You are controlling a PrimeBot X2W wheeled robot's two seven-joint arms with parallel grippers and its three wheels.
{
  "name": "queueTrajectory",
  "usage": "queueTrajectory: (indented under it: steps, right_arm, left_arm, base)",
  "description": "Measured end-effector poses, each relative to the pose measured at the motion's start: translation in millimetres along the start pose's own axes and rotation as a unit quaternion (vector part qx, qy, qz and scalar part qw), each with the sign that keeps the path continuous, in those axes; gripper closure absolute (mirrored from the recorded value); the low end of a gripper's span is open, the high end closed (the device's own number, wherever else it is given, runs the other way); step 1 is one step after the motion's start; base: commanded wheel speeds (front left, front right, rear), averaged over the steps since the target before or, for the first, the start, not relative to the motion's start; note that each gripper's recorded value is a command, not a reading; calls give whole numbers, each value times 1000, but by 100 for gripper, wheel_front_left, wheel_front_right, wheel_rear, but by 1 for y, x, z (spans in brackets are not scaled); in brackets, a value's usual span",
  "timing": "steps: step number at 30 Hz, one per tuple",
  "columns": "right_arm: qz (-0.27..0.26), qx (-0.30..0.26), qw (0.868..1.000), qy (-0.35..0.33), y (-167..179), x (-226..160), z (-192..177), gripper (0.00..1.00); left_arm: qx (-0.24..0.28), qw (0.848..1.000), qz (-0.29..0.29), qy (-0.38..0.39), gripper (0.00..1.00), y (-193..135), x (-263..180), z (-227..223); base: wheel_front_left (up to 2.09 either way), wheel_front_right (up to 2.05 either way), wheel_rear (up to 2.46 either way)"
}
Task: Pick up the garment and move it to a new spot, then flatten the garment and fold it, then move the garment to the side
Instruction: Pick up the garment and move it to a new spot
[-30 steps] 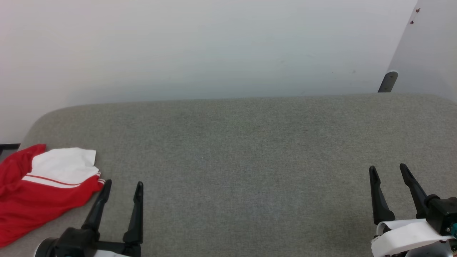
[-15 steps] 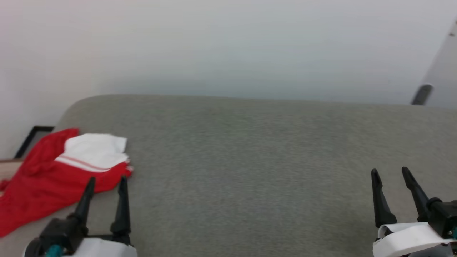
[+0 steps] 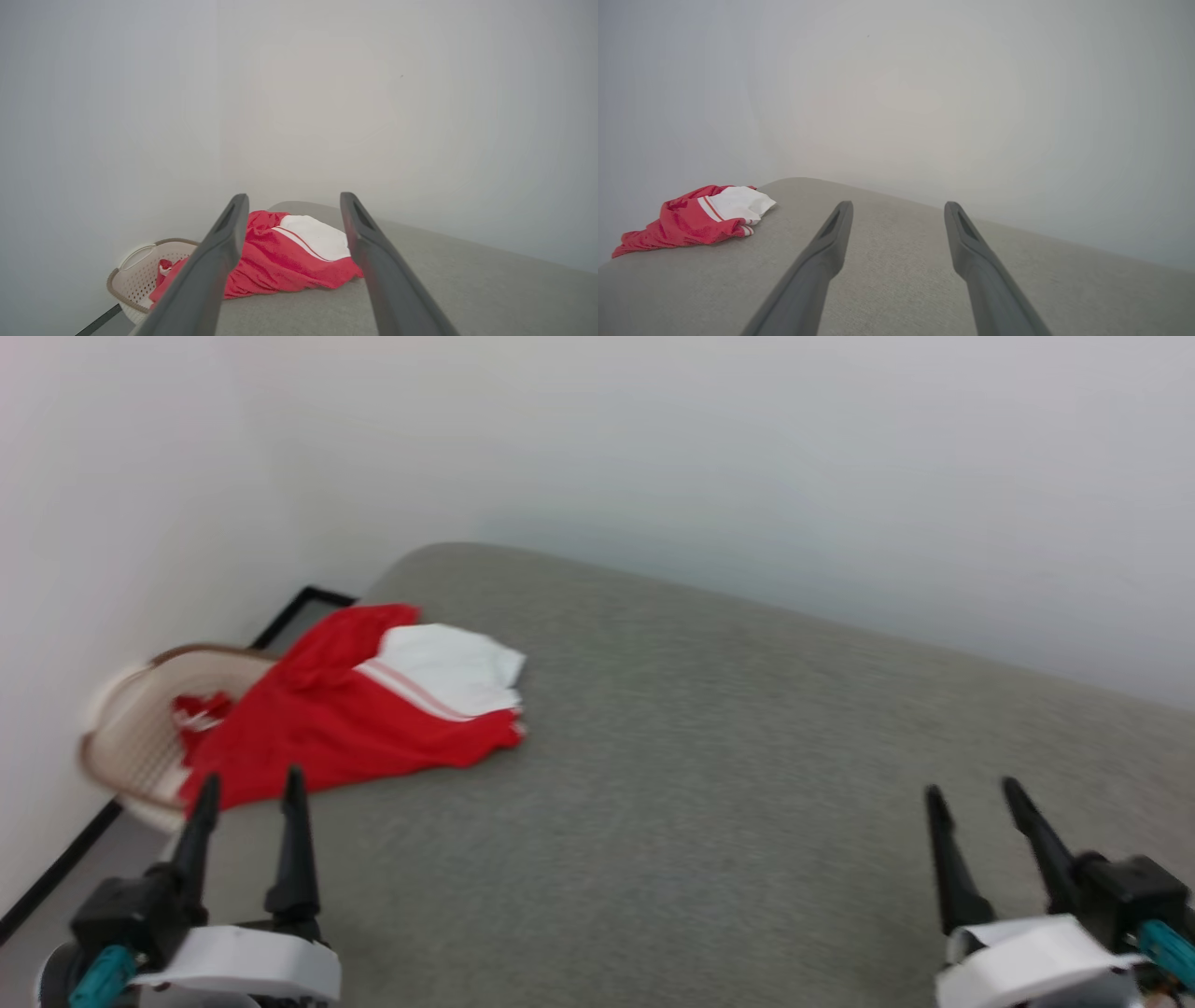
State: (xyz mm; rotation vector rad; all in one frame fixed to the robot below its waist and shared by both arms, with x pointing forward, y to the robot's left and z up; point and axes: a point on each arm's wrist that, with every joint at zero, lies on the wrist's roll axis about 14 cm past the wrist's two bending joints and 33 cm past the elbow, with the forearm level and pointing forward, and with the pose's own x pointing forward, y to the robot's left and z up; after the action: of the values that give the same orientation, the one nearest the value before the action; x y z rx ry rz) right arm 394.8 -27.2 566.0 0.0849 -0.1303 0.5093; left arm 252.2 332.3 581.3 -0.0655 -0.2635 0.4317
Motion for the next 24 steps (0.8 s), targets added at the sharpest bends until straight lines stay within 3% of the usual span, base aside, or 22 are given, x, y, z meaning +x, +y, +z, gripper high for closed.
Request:
queueTrajectory:
  steps: [4,10,17,24]
  right_arm:
    - [54,5,998,-7,35,21,4,0]
    - [87,8,996,1,53,36,-3,0]
    - [84,5,996,22,44,38,-16,0]
    - [96,-13,995,15,38,57,-8,0]
  left_arm:
    - [-6,999,45,-12,0,25,-14,8]
    - [-16,997,72,-5,0,41,-20,11]
    - [-19,999,23,46,0,37,21,19]
    - [-41,991,19,125,0,54,76,20]
  base:
    - [0,0,0]
    - [0,0,0]
    - [0,0,0]
    - [0,0,0]
